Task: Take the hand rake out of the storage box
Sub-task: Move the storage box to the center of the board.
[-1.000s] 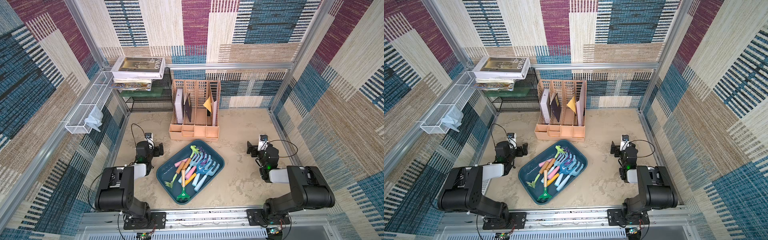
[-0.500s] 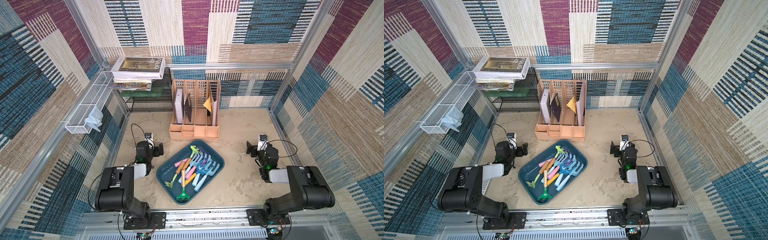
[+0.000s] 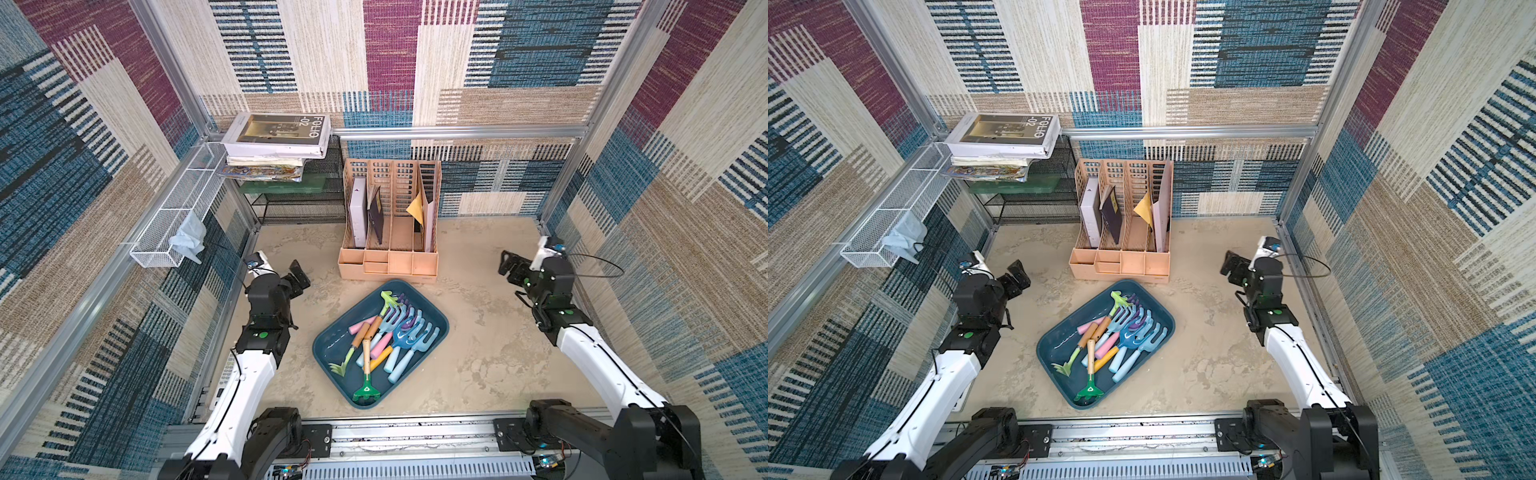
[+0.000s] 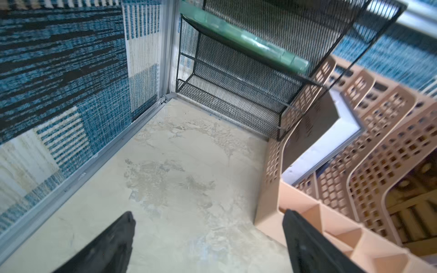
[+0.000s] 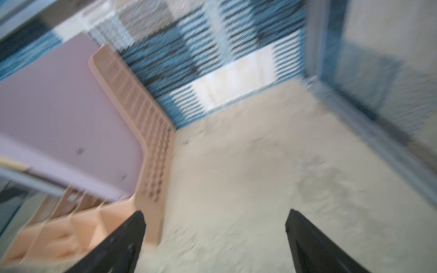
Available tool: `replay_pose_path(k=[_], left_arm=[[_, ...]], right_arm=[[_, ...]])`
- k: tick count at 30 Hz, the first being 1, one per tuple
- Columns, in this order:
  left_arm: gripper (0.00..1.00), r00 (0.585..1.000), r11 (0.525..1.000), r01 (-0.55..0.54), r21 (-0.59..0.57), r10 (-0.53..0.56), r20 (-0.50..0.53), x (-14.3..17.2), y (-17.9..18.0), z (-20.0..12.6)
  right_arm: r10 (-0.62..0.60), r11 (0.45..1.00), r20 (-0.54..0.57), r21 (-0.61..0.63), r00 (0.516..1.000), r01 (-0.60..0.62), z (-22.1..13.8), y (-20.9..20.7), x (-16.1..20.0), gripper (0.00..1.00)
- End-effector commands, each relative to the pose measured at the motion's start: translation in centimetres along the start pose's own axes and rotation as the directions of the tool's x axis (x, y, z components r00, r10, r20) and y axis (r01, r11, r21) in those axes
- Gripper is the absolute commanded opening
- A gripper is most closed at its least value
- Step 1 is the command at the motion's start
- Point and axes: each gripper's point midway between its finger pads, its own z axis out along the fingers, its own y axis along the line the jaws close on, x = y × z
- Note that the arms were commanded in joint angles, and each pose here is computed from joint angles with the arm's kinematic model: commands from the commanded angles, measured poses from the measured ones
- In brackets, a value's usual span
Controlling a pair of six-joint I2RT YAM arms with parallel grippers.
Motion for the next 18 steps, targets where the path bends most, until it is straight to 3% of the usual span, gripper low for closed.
replay_pose_path(k=[1, 5, 10, 13, 18], left_arm=[[0.99, 0.966, 0.988, 0.058, 0.142, -0.019, -0.259, 3.7, -2.7, -1.7], [0.99, 0.966, 0.973, 0.04, 0.229, 0.021, -0.258, 2.6, -4.2, -4.0], [0.99, 0.985, 0.953, 0.027, 0.303, 0.026, -0.171, 1.8, -4.9, -6.0], [0.99, 0.985, 0.943, 0.019, 0.331, 0.039, -0.167, 1.9, -5.5, -6.3], [0.99, 0.981, 0.941, 0.009, 0.337, 0.057, -0.187, 2.3, -5.7, -6.0]], right_arm=[[-0.162, 0.987, -0.27, -0.065, 0.949, 0.15, -1.0, 5.7, 6.9, 0.96], [-0.33, 0.944, -0.37, -0.104, 0.868, 0.314, -1.7, 10.6, 12.5, 0.96], [-0.425, 0.898, -0.482, -0.118, 0.767, 0.424, -1.5, 11.4, 17.9, 0.97], [-0.427, 0.893, -0.527, -0.116, 0.735, 0.435, -1.4, 10.8, 20.2, 0.8], [-0.401, 0.885, -0.575, -0.044, 0.713, 0.463, -0.4, 8.9, 21.6, 0.66]])
